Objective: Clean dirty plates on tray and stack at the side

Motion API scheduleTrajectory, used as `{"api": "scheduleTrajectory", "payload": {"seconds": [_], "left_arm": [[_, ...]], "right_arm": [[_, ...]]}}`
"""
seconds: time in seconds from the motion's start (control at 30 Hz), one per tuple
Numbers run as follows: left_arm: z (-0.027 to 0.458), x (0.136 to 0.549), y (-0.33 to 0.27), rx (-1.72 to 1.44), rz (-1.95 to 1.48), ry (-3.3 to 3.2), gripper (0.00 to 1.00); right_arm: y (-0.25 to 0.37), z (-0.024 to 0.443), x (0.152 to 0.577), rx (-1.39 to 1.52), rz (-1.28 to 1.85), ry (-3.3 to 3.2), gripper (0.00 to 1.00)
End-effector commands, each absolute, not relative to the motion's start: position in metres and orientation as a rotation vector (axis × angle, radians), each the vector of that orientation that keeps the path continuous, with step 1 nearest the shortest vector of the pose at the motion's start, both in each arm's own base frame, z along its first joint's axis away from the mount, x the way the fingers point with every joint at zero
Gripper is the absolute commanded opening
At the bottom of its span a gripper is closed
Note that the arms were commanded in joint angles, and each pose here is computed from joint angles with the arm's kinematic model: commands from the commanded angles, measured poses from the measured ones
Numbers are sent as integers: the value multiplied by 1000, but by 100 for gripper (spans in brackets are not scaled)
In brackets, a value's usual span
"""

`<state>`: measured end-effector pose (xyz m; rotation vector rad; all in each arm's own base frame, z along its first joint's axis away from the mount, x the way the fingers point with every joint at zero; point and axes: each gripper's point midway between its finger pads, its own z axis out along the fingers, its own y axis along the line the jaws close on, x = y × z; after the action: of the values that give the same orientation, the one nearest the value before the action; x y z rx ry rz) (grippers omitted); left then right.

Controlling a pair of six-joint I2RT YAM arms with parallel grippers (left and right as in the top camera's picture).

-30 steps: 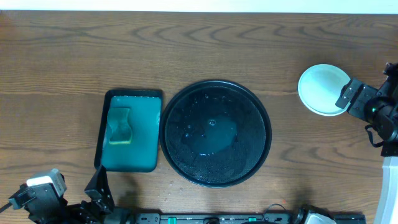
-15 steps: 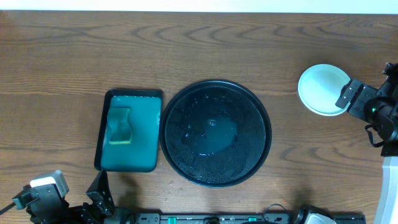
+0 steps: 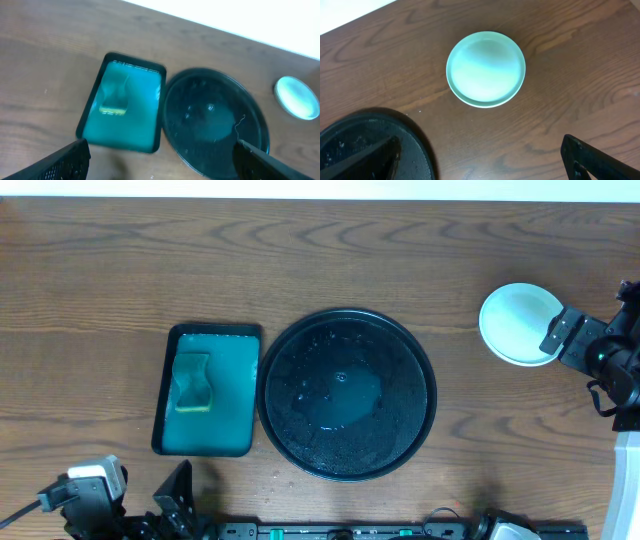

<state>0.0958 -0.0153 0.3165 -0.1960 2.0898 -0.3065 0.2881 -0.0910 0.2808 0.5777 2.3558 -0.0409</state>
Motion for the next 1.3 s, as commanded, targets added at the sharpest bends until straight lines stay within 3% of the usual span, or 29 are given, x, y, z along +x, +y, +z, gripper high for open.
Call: {"api": "scheduleTrajectory", "payload": {"seconds": [0.0,0.2,0.67,1.27], "left_arm": [[328,107,-14,-190,-298,2026,91],[350,136,-14,-143,-285,1769,91],[353,195,-12,-117,-289,1198,91],[254,234,-9,-131,-267,1277,91]], "right_arm": [[-91,283,289,556,-61,2356,99],[-91,283,288,555,-61,2355,99],[-91,283,288,555,-61,2355,99],[-91,283,289,556,-61,2356,99]]}}
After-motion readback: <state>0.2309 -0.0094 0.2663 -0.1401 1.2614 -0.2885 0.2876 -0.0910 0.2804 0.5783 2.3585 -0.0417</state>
